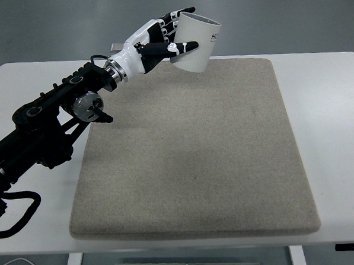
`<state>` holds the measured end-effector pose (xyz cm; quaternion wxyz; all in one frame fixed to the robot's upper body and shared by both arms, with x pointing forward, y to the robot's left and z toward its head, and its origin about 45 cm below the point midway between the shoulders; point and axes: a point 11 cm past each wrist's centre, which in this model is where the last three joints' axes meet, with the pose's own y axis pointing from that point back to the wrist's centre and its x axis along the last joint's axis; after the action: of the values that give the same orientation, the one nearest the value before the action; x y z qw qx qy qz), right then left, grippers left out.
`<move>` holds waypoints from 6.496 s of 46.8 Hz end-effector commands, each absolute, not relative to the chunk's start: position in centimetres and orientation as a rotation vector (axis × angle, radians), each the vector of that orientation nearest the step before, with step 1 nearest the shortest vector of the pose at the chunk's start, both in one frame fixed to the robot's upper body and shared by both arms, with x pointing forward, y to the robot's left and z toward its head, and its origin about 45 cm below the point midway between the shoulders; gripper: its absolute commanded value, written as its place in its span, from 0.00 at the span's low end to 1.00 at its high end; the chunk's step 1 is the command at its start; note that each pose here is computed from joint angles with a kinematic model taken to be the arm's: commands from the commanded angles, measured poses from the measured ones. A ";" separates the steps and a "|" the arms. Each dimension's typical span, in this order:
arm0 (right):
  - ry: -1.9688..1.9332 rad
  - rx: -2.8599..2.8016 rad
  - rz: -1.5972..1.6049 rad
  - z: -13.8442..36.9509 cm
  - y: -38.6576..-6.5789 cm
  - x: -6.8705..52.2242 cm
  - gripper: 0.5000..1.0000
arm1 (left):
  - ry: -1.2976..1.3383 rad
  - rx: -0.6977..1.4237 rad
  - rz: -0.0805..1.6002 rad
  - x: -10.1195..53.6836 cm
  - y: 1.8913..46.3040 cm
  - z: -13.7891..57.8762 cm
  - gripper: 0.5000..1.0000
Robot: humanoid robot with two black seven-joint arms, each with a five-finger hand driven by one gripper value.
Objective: Upright white cup
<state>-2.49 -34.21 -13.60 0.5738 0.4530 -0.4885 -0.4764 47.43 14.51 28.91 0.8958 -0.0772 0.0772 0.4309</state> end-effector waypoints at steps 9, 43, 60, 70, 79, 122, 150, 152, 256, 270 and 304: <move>-1.144 1.062 -1.117 -13.6 -34.2 -2.5 0.86 | 0.162 -0.256 0.934 47.5 16.0 28.2 0.31; -1.145 1.063 -1.119 -13.6 -34.2 -2.5 0.86 | 0.068 -0.456 1.052 47.4 19.6 26.7 0.31; -1.137 1.067 -1.119 -13.6 -34.1 -2.6 0.86 | 0.117 -0.402 1.088 46.8 20.0 23.2 0.31; -1.140 1.065 -1.122 -13.6 -34.1 -2.6 0.86 | 0.120 -0.372 1.111 46.9 21.0 22.2 0.31; -1.140 1.065 -1.122 -13.6 -34.1 -2.6 0.86 | 0.146 -0.342 1.115 46.1 21.4 20.5 0.32; -1.137 1.061 -1.126 -13.6 -34.1 -3.0 0.86 | 0.122 -0.157 1.085 44.6 22.9 16.8 0.29; -1.135 1.059 -1.125 -13.6 -34.2 -3.0 0.86 | 0.123 -0.134 1.106 44.3 24.2 16.1 0.53; -1.135 1.059 -1.125 -13.6 -34.2 -3.0 0.86 | 0.121 -0.135 1.108 44.3 24.3 16.2 0.59; -1.125 1.060 -1.129 -13.6 -34.0 -3.4 0.86 | -0.058 -0.253 1.134 47.9 26.0 25.3 0.98; -1.123 1.061 -1.127 -13.6 -34.0 -3.4 0.86 | -0.075 -0.278 1.245 49.4 28.3 26.9 0.98; -1.126 1.058 -1.121 -13.6 -34.1 -3.3 0.86 | 0.045 -0.473 1.382 50.4 31.0 28.4 0.98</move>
<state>-3.34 -34.05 -13.61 0.5778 0.4529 -0.4808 -0.4795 50.37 30.92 28.46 0.7472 -0.2126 0.0169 0.6295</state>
